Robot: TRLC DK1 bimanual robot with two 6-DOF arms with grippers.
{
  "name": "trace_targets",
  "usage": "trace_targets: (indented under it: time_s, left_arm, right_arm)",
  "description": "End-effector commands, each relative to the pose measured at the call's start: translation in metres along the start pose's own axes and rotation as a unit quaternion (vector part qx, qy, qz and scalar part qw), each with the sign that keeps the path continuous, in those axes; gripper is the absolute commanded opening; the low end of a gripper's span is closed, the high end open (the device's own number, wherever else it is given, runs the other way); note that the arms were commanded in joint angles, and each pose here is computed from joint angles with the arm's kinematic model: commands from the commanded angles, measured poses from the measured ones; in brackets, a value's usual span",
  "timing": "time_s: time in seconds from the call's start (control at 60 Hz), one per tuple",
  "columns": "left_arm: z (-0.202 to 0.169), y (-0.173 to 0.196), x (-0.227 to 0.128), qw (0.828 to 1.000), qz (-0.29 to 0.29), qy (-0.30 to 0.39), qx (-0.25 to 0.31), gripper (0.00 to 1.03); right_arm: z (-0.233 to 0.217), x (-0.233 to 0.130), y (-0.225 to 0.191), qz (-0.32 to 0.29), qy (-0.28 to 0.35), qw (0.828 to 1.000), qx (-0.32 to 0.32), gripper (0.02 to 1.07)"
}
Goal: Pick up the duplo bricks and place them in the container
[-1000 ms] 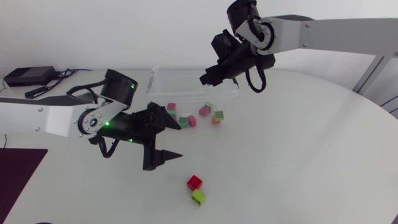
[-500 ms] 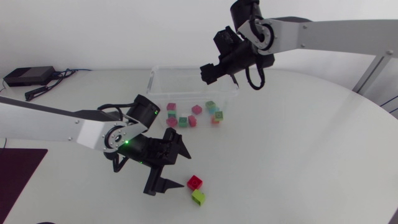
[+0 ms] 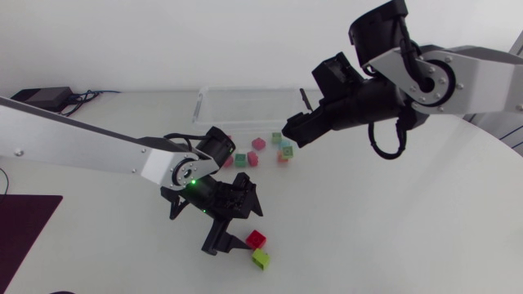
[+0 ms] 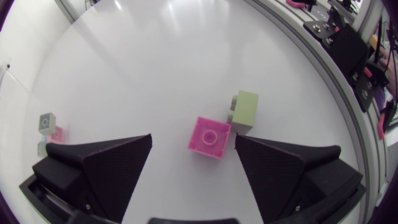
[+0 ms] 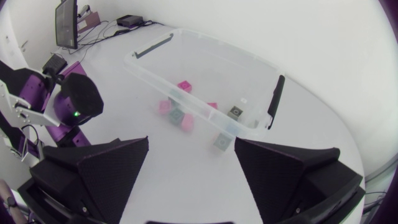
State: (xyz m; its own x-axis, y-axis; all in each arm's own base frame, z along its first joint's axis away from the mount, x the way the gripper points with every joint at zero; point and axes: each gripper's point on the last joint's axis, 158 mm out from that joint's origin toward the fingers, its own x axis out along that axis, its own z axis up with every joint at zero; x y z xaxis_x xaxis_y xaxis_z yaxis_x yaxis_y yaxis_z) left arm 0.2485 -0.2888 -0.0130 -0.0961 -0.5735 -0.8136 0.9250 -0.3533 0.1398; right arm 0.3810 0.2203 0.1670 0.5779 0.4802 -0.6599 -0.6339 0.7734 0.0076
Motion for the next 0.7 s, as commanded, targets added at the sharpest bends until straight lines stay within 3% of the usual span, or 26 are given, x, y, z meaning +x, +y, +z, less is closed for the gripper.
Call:
trace_targets:
  time_s: [0.0,0.167,0.2,0.383,0.45,0.683]
  left_arm:
    - [-0.002,-0.005,0.009,0.999,-0.027,0.013,0.02,0.86]
    - [-0.008,-0.017,0.018,0.998,-0.054,0.028,0.021,0.86]
    - [-0.007,-0.016,0.018,0.998,-0.053,0.027,0.022,0.82]
    - [-0.002,-0.024,0.021,0.997,-0.07,0.03,0.027,0.51]
    - [0.0,-0.023,0.02,0.997,-0.067,0.029,0.027,0.24]
    - [-0.006,-0.022,0.006,0.998,-0.056,0.031,0.004,0.22]
  right_arm:
    - [-0.012,-0.007,0.009,0.01,0.001,1.0,0.008,1.02]
    - [-0.027,-0.016,0.014,0.014,0.004,1.0,0.009,1.02]
    - [-0.031,-0.016,0.015,0.014,0.007,1.0,0.009,1.02]
    - [-0.051,-0.014,0.027,0.025,0.023,0.999,0.006,1.02]
    - [-0.058,-0.012,0.034,0.032,0.031,0.999,0.002,1.02]
    - [-0.086,-0.018,0.067,0.066,0.059,0.996,-0.022,1.02]
